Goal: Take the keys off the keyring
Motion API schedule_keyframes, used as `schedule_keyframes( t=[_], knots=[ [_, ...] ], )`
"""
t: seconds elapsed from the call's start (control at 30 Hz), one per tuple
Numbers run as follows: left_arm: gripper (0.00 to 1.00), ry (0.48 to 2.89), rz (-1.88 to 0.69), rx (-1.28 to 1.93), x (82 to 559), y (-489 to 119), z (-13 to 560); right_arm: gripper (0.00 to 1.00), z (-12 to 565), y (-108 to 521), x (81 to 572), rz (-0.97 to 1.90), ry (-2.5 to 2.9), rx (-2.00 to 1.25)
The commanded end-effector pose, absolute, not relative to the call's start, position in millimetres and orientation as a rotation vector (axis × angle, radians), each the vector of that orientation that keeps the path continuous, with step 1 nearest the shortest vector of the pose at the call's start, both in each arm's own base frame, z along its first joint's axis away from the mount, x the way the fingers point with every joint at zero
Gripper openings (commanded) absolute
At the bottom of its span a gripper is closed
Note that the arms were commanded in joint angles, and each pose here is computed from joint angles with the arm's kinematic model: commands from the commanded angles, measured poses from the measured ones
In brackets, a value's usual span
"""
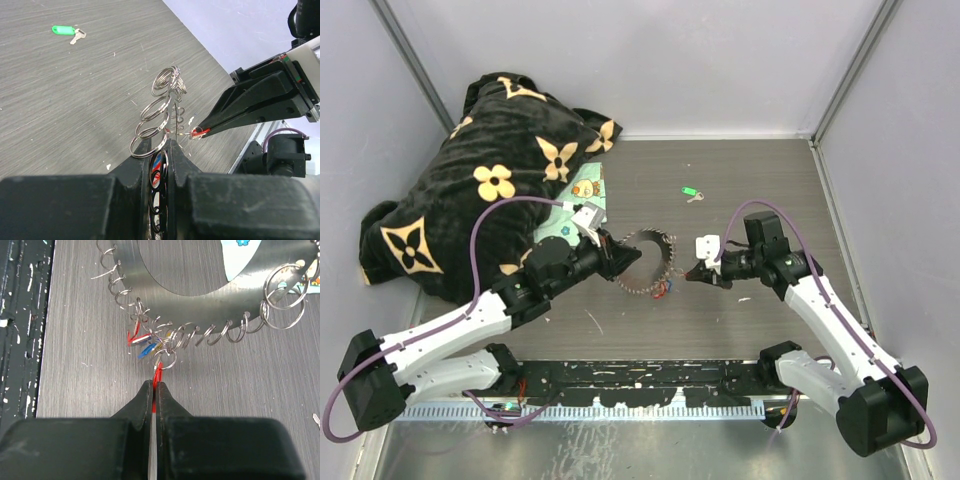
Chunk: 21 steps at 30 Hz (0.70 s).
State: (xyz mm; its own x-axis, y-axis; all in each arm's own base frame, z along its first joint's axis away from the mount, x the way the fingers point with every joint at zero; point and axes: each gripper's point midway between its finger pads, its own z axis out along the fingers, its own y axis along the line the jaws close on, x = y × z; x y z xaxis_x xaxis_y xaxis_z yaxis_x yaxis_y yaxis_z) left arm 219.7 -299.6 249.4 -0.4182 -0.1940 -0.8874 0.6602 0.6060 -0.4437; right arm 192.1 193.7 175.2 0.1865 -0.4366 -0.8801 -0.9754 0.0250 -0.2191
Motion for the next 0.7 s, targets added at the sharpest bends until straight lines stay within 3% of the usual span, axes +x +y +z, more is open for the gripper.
schedule_keyframes(
  t=[0.0,0.67],
  knots=[
    [0.00,1.540,-1.062,0.303,227,-299,304,0.01,184,193,204,0.692,1.396,-1.556],
    [0.00,1.434,-1.065,0.350,219,-295,316,0.01,194,195,216,0.734,1.433,-1.459]
  ],
)
